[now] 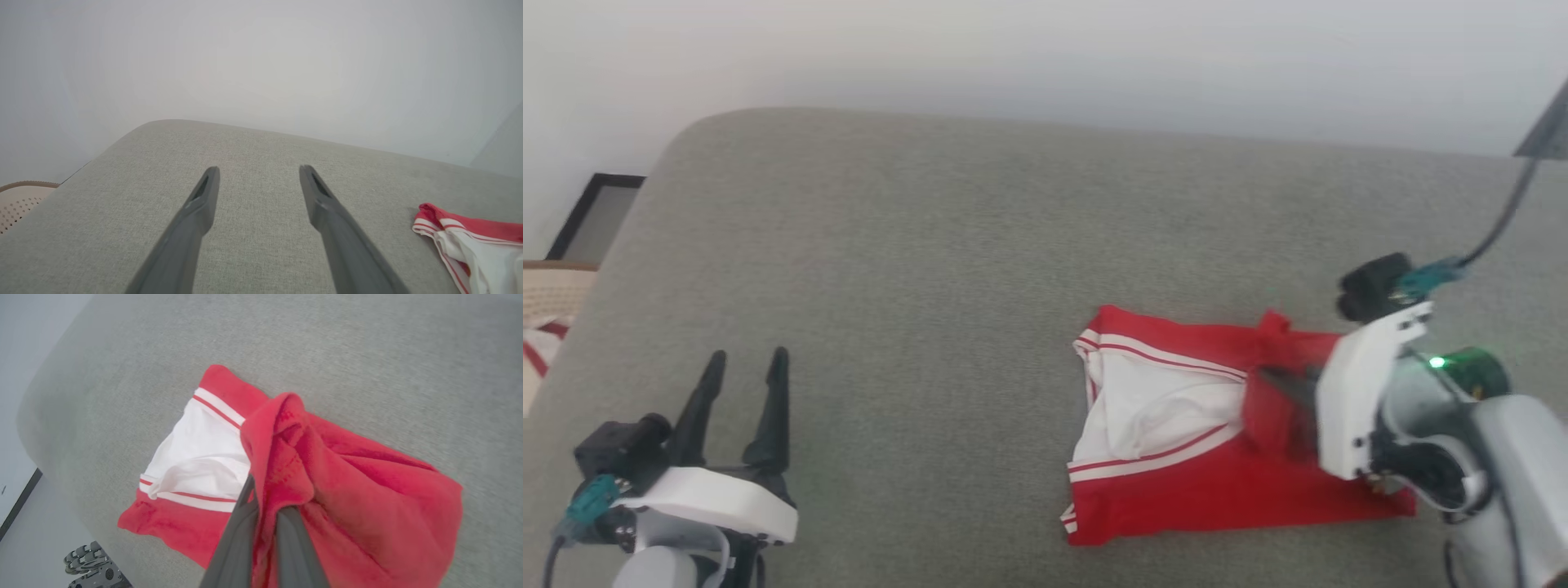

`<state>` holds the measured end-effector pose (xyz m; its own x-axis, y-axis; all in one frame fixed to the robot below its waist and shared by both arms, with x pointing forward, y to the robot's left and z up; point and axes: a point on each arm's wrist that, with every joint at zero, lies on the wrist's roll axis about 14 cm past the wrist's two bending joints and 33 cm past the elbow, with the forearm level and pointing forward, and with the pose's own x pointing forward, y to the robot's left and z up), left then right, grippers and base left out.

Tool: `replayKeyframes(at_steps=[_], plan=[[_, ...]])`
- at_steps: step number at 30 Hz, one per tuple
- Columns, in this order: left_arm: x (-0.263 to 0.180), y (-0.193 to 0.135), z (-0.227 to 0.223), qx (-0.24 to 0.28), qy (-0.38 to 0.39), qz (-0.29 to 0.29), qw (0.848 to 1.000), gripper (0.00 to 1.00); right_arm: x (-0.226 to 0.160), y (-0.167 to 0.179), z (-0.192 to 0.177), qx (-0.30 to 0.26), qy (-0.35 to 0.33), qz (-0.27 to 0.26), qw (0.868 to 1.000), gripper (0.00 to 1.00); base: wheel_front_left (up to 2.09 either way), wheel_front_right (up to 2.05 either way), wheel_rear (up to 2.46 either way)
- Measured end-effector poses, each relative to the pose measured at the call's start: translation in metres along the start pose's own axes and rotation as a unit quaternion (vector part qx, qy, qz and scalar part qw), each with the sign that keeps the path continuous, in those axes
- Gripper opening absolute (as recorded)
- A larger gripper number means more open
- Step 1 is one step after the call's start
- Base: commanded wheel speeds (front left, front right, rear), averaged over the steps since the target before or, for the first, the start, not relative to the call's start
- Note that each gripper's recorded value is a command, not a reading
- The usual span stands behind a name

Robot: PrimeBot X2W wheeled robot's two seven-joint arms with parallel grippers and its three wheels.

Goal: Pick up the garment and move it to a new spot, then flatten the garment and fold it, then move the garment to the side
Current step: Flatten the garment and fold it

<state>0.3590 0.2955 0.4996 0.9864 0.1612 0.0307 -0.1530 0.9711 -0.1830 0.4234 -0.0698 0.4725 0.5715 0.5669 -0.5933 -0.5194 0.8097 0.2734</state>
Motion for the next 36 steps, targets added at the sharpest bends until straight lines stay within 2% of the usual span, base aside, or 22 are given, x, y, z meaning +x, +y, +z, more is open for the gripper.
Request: replayKeyframes(at_steps=[6, 13, 14, 15, 16, 25, 31, 36], plan=[[-0.008, 0.005, 0.005, -0.001, -0.006, 0.008, 1.0, 1.0, 0.026, 0.036, -0.006, -0.028, 0.024, 0.04, 0.999, 0.0, 0.0, 0.0, 0.0], [-0.014, 0.012, 0.008, -0.005, -0.01, 0.018, 1.0, 1.0, 0.044, 0.058, -0.006, -0.045, 0.024, 0.056, 0.997, 0.0, 0.0, 0.0, 0.0], [-0.014, 0.012, 0.009, -0.005, -0.011, 0.018, 1.0, 1.0, 0.045, 0.058, -0.004, -0.051, 0.021, 0.054, 0.997, 0.03, 0.0, 0.0, 0.0], [-0.014, 0.012, 0.009, -0.005, -0.011, 0.018, 1.0, 1.0, 0.046, 0.058, -0.003, -0.055, 0.018, 0.053, 0.997, 0.42, 0.0, 0.0, 0.0], [-0.014, 0.011, 0.009, -0.006, -0.011, 0.017, 1.0, 1.0, 0.047, 0.059, -0.002, -0.058, 0.016, 0.053, 0.997, 1.0, 0.0, 0.0, 0.0], [-0.007, 0.005, 0.012, -0.01, -0.016, 0.006, 1.0, 1.0, 0.027, 0.052, 0.021, -0.058, -0.04, 0.05, 0.996, 1.0, 0.0, 0.0, 0.0], [-0.002, -0.004, 0.014, -0.007, -0.019, -0.012, 1.0, 1.0, -0.013, 0.0, 0.042, -0.049, -0.117, -0.019, 0.992, 1.0, 0.0, 0.0, 0.0], [0.0, -0.011, 0.014, -0.003, -0.019, -0.026, 0.999, 1.0, -0.049, -0.04, 0.046, -0.043, -0.183, -0.083, 0.979, 1.0, 0.0, 0.0, 0.0]])
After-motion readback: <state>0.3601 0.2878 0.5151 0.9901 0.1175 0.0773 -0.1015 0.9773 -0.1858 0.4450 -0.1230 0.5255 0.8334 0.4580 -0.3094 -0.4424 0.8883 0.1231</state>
